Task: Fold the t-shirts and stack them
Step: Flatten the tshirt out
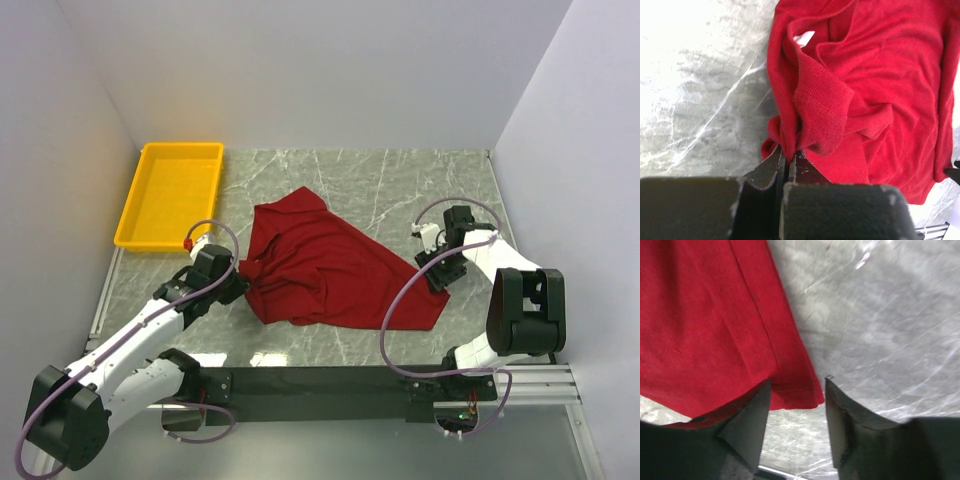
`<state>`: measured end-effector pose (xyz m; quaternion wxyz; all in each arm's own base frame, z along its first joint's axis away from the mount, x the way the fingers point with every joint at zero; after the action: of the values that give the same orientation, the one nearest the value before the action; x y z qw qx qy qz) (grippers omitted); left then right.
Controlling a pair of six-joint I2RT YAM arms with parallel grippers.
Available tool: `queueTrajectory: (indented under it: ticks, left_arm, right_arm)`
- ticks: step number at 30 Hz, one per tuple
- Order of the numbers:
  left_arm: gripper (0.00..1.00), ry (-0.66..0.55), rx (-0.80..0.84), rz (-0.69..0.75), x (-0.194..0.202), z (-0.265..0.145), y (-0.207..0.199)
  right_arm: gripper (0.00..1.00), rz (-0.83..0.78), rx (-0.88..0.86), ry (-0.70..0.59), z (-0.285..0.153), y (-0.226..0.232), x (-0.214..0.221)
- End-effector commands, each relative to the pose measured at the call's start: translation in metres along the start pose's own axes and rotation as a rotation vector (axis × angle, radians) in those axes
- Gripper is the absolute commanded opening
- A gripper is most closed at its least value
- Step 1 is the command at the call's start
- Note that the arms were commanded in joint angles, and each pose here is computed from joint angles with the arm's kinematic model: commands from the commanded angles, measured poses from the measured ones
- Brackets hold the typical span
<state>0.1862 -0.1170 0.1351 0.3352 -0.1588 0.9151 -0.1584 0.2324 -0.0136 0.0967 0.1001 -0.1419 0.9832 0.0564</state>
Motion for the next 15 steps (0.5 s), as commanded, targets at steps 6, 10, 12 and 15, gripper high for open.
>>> queueTrajectory:
  ticks: [6,10,12,15]
  left_arm:
    - [0.01,-0.025,0.040,-0.001,-0.004,-0.002,-0.004]
    - [0.01,-0.028,0.042,-0.002,-0.004,-0.002,-0.004]
    - [0.01,-0.027,0.043,-0.002,-0.004,-0.002,-0.004]
    - [0.01,-0.024,0.044,0.003,-0.004,-0.002,-0.004]
  right_arm:
    - [0.27,0.018,-0.001,-0.013,-0.007,0.000,0.001]
    - [0.08,0.011,0.023,-0.059,-0.018,-0.001,-0.006]
    - [0.03,0.007,0.052,-0.096,-0.026,-0.004,-0.011]
    - [0.00,0.006,0.132,-0.198,-0.042,-0.012,-0.029]
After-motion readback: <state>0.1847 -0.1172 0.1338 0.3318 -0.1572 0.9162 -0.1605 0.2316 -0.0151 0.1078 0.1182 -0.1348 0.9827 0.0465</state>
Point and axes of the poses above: each gripper's point midway between its finger pads, its own z axis out along the fingers, its own y axis along the line the jaws close on, x = y × z, the point moved 7 cm from there along -z, back along the fingers, and after that the axes turned 14 degrees about z, right-handed, at the moved point
